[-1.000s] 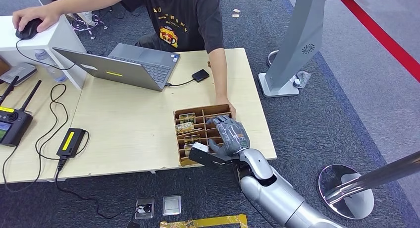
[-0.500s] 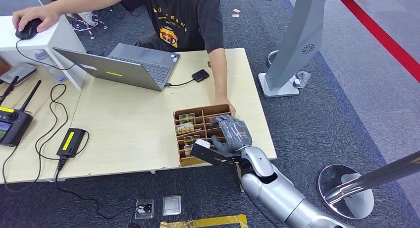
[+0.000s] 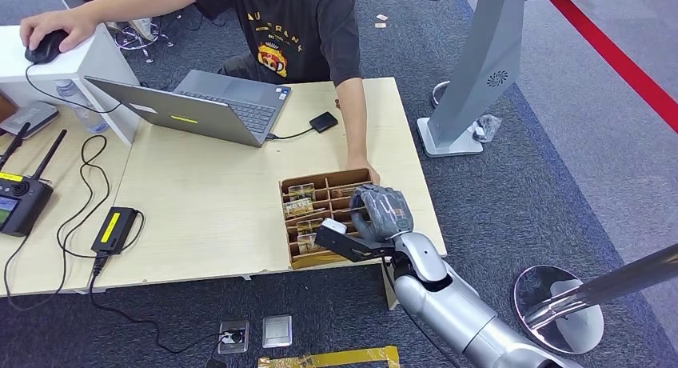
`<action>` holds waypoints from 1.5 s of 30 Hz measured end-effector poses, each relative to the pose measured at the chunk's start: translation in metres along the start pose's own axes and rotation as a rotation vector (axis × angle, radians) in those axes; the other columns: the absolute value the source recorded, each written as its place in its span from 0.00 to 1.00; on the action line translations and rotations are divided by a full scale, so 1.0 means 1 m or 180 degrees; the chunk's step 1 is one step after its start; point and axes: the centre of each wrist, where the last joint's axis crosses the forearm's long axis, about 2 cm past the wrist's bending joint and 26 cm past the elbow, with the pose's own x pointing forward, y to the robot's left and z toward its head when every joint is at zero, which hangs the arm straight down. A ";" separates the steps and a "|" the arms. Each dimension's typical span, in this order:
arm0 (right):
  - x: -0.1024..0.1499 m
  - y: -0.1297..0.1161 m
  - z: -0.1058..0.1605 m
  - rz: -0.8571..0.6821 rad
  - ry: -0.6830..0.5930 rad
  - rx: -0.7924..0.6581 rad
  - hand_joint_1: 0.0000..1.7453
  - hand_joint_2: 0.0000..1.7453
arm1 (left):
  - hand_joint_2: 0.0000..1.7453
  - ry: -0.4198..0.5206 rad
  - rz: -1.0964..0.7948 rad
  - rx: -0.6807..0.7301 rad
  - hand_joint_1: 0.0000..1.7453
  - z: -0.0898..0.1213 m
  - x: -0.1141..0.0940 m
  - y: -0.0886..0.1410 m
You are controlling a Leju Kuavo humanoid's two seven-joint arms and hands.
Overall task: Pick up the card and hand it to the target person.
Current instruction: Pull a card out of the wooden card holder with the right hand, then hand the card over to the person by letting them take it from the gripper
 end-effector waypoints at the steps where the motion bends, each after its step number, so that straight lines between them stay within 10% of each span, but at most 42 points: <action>1: 0.000 0.000 0.000 0.0007 -0.0003 -0.0005 0.73 1.00 | 1.00 0.0002 0.0002 0.0000 0.00 0.000 0.000 0.000; 14: 0.000 0.000 -0.006 0.0041 -0.0110 -0.0052 1.00 1.00 | 1.00 0.0044 0.0055 0.0004 0.00 0.000 0.000 0.000; 45: 0.003 -0.040 -0.002 0.0253 -0.0080 -0.0927 1.00 1.00 | 1.00 0.0112 0.0135 0.0082 0.00 0.000 -0.001 0.001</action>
